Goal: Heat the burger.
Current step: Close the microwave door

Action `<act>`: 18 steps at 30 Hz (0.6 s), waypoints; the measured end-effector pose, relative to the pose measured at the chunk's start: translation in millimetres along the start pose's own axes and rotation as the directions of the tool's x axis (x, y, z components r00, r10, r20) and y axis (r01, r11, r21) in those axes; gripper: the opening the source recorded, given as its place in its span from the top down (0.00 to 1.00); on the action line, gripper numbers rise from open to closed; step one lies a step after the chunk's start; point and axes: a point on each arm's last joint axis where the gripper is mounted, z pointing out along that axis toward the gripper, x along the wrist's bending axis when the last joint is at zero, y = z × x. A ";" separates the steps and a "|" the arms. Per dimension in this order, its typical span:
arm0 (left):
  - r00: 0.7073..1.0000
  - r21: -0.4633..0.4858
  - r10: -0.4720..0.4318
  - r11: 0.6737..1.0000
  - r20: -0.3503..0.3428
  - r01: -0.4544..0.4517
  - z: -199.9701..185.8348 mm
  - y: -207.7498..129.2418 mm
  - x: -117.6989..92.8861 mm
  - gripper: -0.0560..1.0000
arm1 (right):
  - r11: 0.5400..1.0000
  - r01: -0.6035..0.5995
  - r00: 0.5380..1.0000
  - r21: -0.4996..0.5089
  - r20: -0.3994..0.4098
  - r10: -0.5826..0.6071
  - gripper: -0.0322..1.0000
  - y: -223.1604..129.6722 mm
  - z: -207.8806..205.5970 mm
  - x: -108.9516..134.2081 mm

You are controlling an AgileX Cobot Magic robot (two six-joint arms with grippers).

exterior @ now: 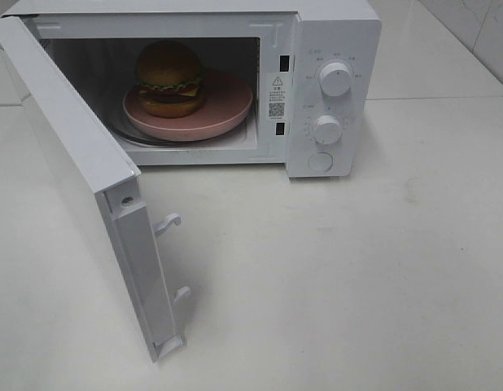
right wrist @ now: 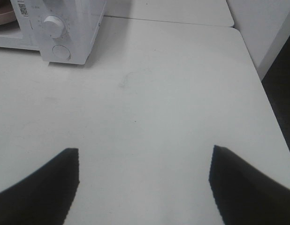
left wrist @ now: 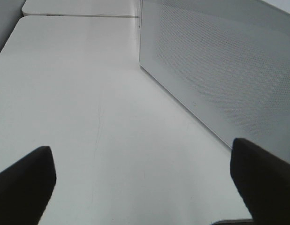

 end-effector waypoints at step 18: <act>1.000 -0.013 0.001 1.000 0.000 -0.001 -1.6 2.3 -0.1 0.08 | 1.000 0.000 1.000 0.000 0.000 0.000 0.24 0.0 0.0 0.0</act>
